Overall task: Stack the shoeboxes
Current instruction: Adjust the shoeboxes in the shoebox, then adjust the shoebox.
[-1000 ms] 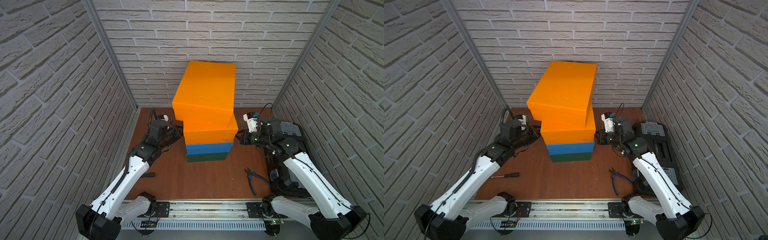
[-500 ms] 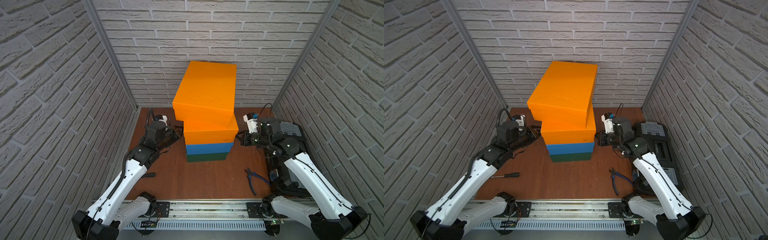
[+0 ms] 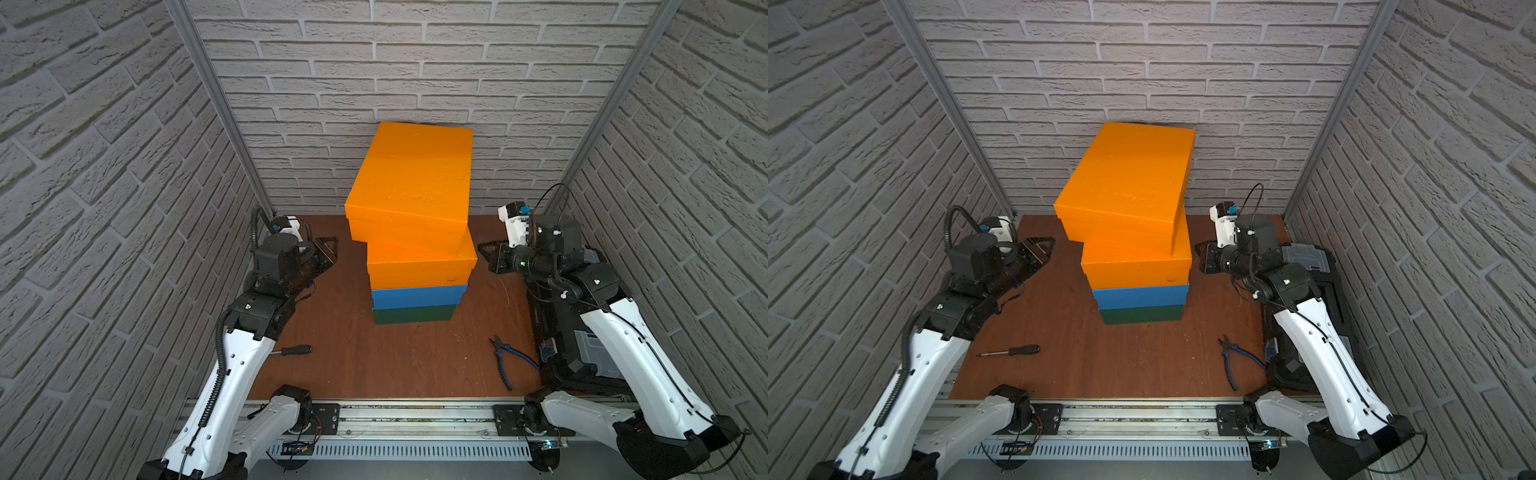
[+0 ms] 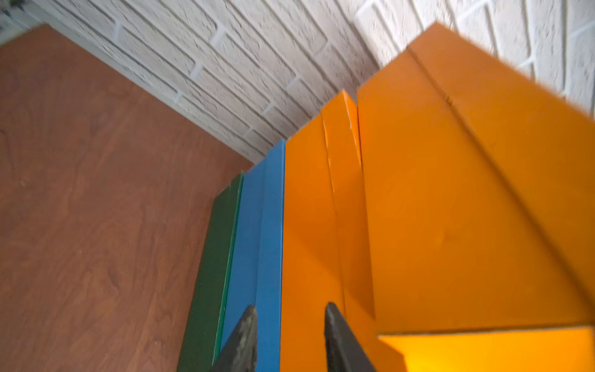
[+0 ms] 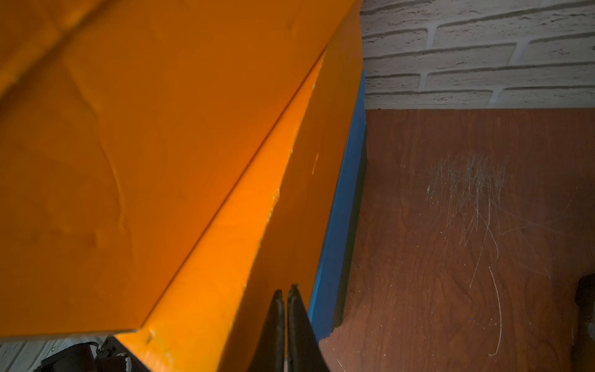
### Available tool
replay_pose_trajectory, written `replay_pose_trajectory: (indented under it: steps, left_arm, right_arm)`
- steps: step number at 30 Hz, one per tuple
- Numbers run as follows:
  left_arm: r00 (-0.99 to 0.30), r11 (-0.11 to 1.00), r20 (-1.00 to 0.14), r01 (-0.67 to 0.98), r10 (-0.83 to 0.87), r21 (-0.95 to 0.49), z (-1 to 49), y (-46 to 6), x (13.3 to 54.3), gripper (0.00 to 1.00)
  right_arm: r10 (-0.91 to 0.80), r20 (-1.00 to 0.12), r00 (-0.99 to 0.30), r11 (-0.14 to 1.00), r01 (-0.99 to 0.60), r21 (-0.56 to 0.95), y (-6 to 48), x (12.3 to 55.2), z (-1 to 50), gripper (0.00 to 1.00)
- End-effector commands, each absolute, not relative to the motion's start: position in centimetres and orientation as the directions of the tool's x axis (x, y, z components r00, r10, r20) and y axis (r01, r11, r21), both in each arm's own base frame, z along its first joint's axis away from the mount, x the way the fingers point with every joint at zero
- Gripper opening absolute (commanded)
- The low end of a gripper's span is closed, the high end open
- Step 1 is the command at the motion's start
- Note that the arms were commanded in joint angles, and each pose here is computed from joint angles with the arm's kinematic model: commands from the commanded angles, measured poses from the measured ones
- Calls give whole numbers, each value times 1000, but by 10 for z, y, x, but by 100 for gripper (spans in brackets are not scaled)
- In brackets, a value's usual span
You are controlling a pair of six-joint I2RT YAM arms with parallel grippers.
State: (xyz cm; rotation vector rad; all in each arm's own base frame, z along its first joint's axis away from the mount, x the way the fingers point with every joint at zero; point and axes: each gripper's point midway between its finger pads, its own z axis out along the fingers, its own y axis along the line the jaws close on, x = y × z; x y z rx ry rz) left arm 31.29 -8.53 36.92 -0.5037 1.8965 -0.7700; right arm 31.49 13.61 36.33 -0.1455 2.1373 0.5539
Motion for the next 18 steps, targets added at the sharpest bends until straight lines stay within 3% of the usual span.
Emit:
replay_pose_trajectory:
  steps: [1,10,18]
  left_arm:
    - [-401,704,-652,25,-643,-710,388,-77,330,37]
    - [-398,657,-630,85,-667,-749,411,-86,376,42]
    - [-431,604,-607,164,-668,-780,425,-112,388,42]
  right_arm:
    - [98,-831,-548,895,-318,314,137,328,384,8]
    - [108,-830,-547,856,-374,357,158,350,398,8]
    - [108,-835,-540,836,-405,371,169,365,411,9]
